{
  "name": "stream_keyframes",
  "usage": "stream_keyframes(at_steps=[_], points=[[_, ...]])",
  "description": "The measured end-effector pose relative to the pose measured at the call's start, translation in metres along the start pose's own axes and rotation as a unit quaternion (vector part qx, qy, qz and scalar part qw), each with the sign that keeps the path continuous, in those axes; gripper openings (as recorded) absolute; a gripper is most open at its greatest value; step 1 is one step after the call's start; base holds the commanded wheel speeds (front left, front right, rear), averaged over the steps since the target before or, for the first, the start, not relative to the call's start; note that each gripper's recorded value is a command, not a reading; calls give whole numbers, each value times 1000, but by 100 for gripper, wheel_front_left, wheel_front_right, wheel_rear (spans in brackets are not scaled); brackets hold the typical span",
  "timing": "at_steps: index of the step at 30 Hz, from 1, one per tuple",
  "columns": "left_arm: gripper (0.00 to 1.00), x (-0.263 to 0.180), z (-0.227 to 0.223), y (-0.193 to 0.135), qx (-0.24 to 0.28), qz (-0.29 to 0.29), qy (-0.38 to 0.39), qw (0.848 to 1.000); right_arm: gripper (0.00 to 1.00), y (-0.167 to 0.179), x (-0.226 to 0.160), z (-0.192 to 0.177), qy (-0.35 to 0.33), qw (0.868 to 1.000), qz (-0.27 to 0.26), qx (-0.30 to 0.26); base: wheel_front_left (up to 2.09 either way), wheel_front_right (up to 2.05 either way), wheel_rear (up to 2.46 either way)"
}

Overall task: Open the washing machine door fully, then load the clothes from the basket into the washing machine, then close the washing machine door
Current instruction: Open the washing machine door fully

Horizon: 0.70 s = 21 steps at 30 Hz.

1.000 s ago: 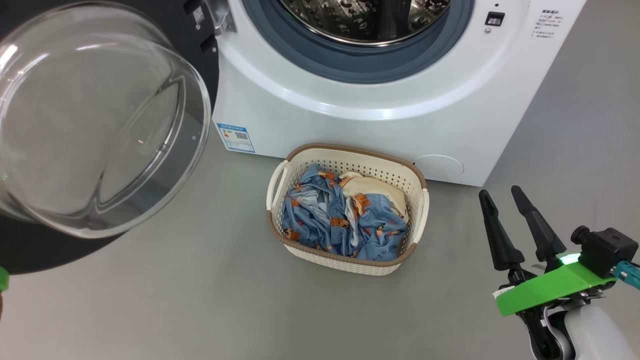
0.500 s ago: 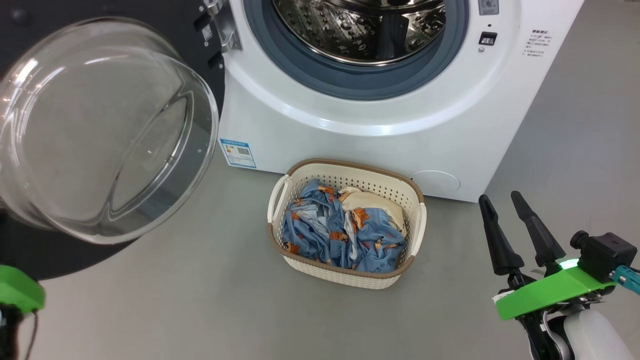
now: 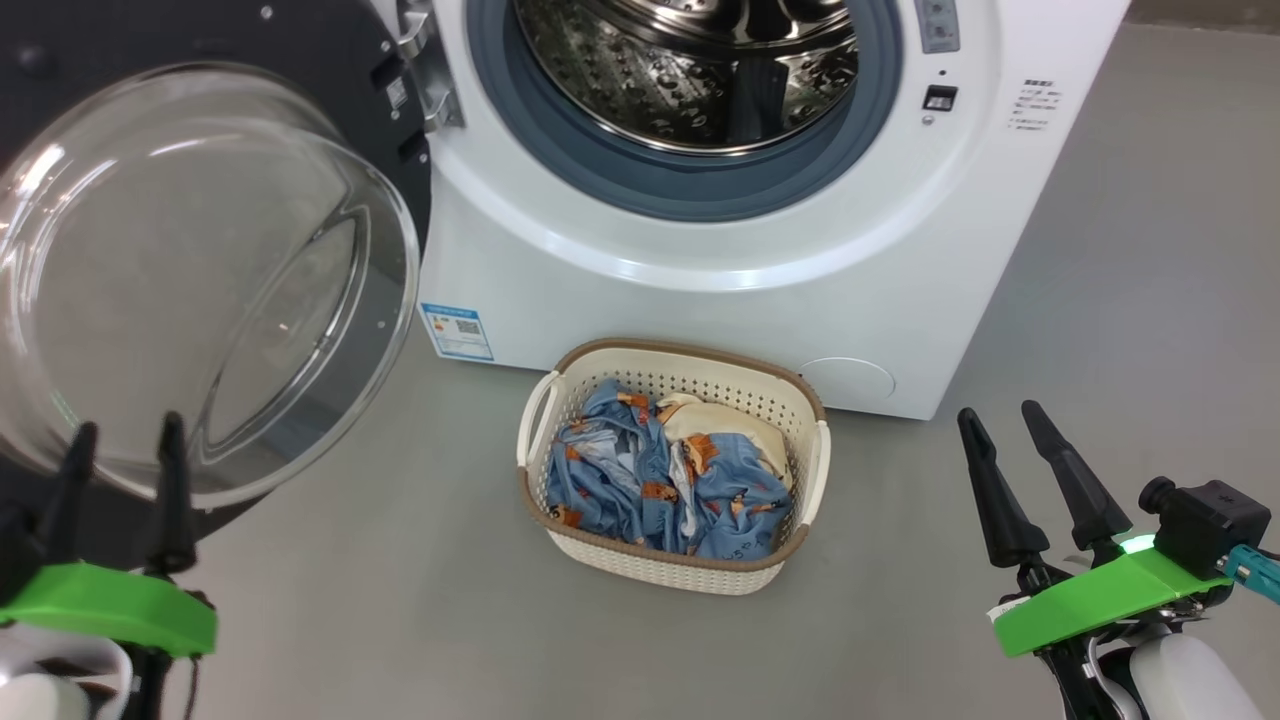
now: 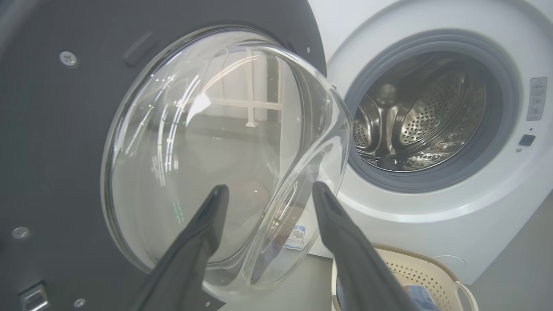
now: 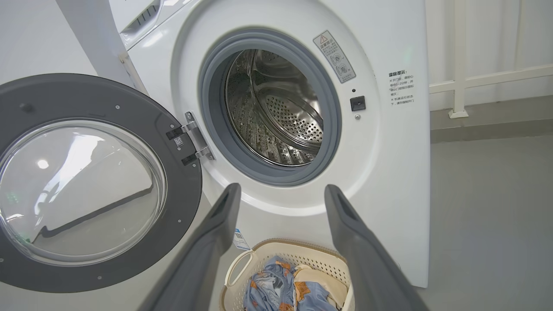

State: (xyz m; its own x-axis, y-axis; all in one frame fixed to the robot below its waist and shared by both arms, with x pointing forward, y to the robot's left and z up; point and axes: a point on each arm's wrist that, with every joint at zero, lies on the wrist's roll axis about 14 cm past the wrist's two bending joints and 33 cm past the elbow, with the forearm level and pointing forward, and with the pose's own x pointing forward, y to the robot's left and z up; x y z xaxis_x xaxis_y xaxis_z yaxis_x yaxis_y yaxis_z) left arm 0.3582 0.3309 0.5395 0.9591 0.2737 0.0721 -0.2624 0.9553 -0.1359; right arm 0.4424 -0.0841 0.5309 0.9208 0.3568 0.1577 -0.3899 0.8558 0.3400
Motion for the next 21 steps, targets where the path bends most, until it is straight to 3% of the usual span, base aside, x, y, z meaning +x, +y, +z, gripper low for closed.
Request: stream_keyframes(at_steps=[11, 21], points=[[100, -10, -6, -67, -24, -74, -14, 997, 100, -14, -21, 17, -8, 999, -16, -27, 0, 0, 0], [100, -10, -11, -108, -32, -116, -16, 993, 100, -33, -47, 35, -24, 998, -48, -46, 0, 0, 0]])
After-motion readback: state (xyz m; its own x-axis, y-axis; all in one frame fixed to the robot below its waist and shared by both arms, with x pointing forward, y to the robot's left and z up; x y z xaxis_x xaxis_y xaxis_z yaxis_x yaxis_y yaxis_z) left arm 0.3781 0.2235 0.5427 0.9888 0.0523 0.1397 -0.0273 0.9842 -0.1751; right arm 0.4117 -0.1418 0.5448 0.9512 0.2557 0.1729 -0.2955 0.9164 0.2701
